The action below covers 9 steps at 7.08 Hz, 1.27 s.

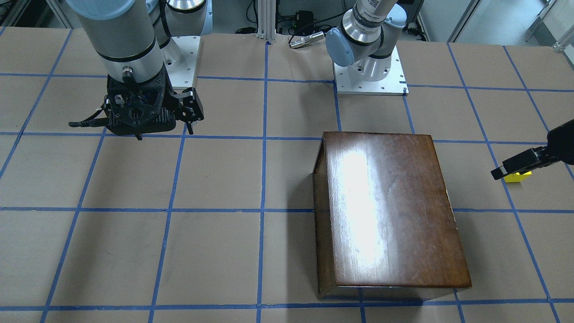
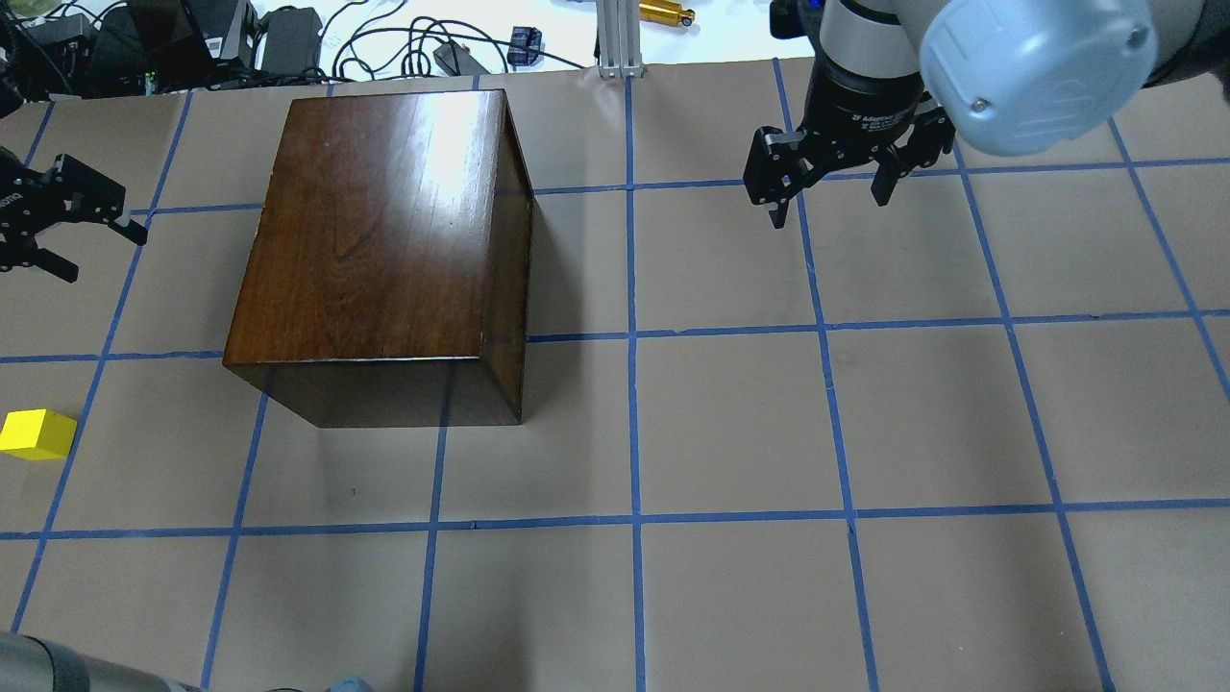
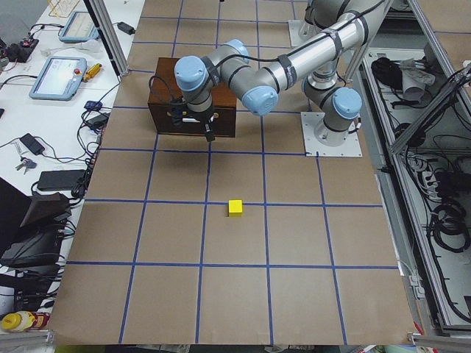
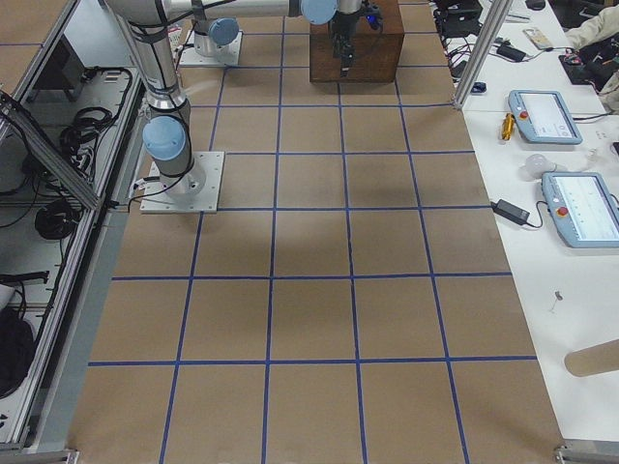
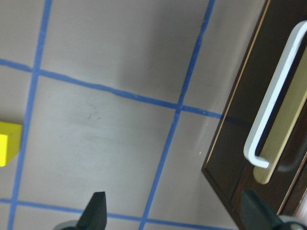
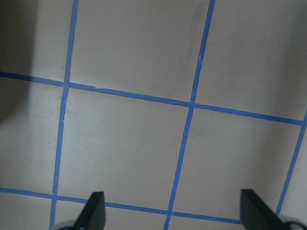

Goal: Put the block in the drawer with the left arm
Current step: 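Move the left gripper down beside the cabinet toward the drawer handle, then grasp the white drawer handle with the left gripper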

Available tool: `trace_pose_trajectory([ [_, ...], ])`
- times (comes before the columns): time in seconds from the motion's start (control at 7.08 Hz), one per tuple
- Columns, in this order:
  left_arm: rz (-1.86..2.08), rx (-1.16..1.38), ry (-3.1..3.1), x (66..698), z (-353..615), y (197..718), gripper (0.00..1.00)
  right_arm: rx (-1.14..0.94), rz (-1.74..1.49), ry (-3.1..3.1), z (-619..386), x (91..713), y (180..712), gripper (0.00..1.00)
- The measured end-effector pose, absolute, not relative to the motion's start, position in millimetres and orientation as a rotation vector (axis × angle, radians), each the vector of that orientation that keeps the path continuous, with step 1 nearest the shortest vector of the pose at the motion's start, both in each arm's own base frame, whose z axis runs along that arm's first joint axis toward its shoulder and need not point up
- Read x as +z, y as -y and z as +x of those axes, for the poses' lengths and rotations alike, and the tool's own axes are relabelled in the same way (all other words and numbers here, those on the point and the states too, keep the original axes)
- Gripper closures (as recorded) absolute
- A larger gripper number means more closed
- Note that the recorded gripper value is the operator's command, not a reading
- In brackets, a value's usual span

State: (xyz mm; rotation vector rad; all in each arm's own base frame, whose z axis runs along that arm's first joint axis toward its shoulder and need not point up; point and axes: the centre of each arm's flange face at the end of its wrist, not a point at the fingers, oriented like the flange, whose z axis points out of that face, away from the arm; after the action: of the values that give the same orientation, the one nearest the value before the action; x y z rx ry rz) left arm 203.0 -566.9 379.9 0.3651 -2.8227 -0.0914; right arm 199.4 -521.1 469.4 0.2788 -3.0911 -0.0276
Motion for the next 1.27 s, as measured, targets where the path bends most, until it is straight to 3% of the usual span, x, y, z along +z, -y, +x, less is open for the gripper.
trace_pose_trajectory([
  [0.42,0.032,-0.016,2.755,334.5,210.8,589.3,0.00,-0.028,0.278,3.090,199.3,469.4,521.1,0.00],
  [1.27,0.028,-0.001,2.580,284.9,195.4,608.5,0.00,-0.027,0.279,3.090,199.3,469.4,521.1,0.00],
])
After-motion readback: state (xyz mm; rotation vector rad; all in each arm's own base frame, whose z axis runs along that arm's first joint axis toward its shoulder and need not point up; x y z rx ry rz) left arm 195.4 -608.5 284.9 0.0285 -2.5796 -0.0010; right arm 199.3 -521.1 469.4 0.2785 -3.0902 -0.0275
